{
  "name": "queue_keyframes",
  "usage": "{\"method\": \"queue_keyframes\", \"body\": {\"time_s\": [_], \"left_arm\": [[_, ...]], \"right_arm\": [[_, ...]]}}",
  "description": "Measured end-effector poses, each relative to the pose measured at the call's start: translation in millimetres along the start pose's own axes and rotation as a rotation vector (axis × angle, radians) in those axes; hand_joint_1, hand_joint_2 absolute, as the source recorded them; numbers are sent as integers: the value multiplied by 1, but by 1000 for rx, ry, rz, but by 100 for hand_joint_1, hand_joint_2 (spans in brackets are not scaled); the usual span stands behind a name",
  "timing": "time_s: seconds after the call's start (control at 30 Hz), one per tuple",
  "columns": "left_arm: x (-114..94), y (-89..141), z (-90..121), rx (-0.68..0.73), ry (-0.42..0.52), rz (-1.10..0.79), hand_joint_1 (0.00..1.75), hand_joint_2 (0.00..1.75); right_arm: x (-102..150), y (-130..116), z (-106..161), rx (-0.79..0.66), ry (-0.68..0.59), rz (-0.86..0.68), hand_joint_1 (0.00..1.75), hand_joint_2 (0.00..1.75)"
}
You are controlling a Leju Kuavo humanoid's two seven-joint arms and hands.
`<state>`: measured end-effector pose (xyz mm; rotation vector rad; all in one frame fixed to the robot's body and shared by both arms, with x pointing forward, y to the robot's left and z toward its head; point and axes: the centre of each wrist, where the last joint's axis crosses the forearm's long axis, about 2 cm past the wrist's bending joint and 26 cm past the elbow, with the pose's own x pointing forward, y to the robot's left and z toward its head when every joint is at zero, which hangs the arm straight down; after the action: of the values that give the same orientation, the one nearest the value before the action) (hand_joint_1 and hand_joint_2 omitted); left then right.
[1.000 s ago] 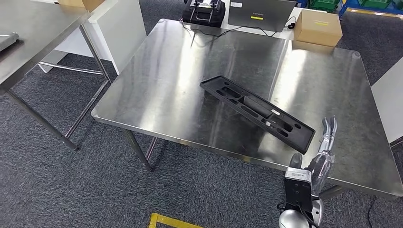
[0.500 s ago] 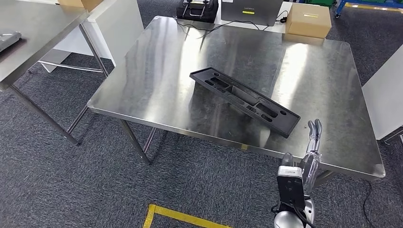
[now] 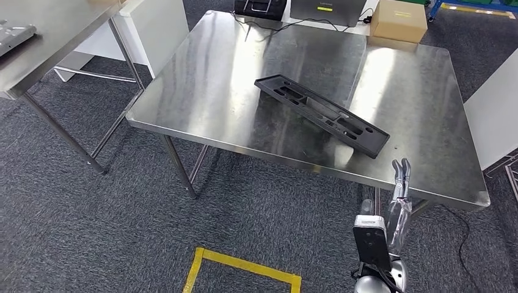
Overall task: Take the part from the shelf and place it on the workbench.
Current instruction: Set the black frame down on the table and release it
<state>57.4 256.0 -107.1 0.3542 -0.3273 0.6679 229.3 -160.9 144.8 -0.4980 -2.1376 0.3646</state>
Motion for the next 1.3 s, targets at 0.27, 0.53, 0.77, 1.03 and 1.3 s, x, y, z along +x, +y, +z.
{"method": "queue_keyframes", "body": {"time_s": [0.27,0.53,0.77,1.03,1.3], "left_arm": [[0,1,-1,-22,-4,1,0,0],[1,1,-1,-73,-5,9,0,0],[1,0,-1,-85,-3,8,0,0],[1,0,-1,-93,-2,9,0,0],[0,0,-1,-99,-2,7,0,0]], "right_arm": [[-1,-1,2,-2,9,6,0,0],[-6,-3,11,-5,43,13,0,0],[-7,-5,12,-8,50,16,0,0],[-9,-6,13,-9,55,21,0,0],[-10,-7,13,-13,60,25,0,0]]}}
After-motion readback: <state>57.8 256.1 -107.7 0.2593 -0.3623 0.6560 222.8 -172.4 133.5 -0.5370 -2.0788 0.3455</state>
